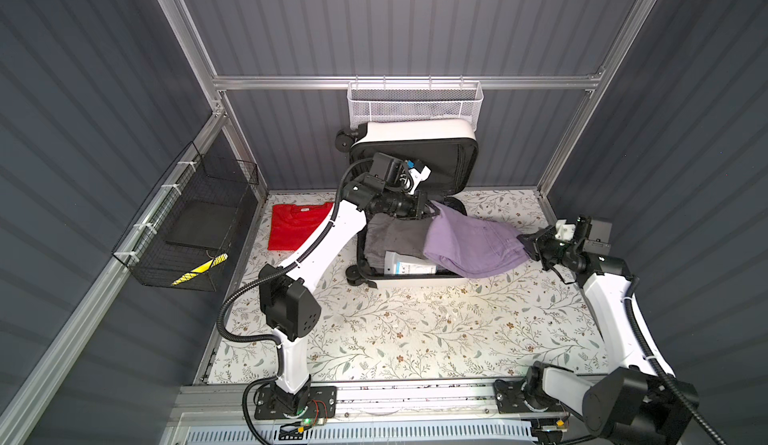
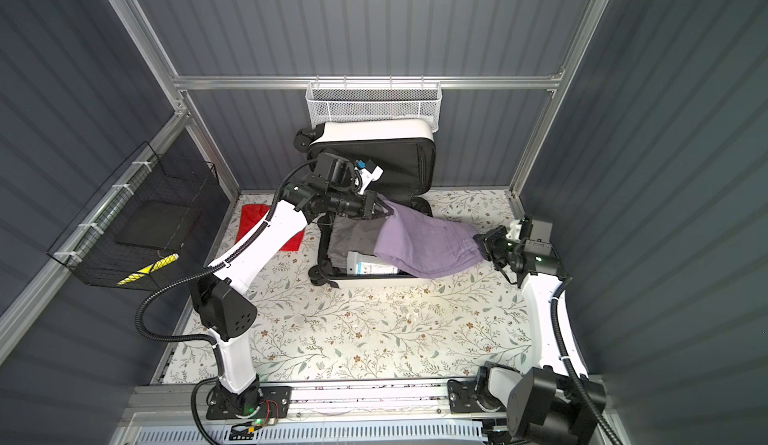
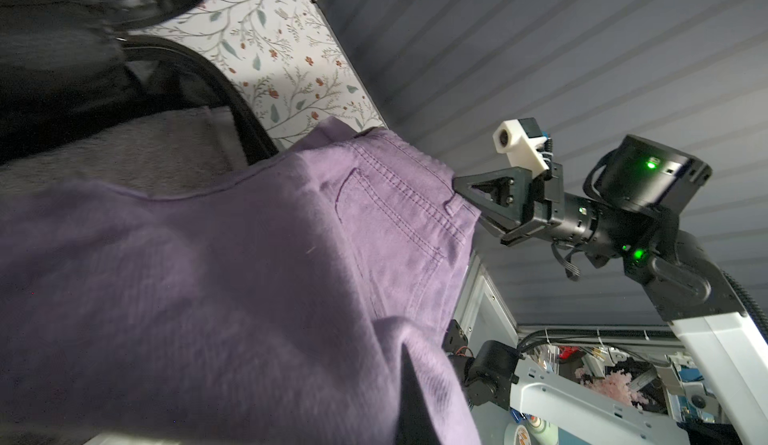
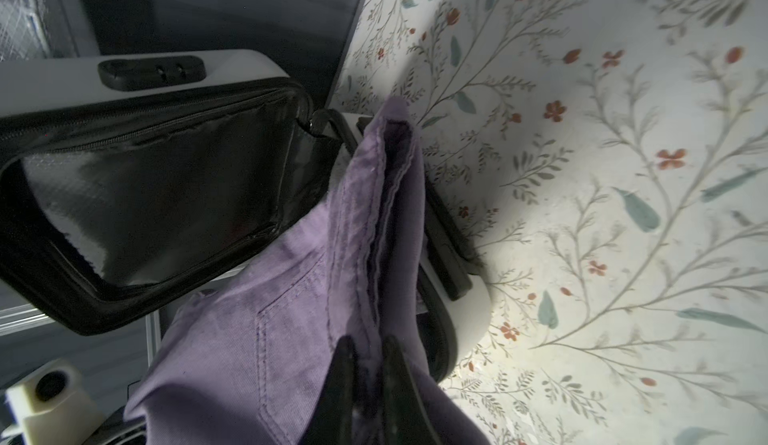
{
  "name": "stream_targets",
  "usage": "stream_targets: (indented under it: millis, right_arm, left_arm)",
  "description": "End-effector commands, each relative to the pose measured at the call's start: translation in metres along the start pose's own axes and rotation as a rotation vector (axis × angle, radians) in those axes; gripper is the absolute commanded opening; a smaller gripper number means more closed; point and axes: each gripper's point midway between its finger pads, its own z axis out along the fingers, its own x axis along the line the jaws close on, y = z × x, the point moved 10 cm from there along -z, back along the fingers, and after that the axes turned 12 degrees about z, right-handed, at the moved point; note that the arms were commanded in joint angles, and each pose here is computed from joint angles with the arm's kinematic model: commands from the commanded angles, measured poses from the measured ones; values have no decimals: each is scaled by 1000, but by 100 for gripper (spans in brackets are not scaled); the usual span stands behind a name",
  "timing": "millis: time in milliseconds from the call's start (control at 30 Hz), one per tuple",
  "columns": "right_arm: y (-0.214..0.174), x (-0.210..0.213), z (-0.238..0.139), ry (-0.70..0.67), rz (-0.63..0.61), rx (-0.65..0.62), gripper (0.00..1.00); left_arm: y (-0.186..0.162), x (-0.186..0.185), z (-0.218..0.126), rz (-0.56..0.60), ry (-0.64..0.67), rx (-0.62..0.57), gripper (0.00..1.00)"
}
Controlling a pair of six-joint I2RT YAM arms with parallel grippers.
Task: Pack the luggage
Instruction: 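Carry the trousers into the suitcase with both grippers, laying them over the towel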
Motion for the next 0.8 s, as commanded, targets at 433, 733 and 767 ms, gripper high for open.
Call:
stream_targets:
  millis: [433, 733, 767]
  right_arm:
    - [-33, 53, 94, 13, -43, -31, 0]
    - [-60, 16, 147, -71, -65, 7, 0]
    - [-61, 11, 150, -81, -62, 9, 0]
  left_arm:
    - [6, 134, -60, -57, 171, -65, 0]
    - [-40, 169, -46, -106, 261, 43, 0]
    - [-46, 172, -45, -115, 268, 57, 0]
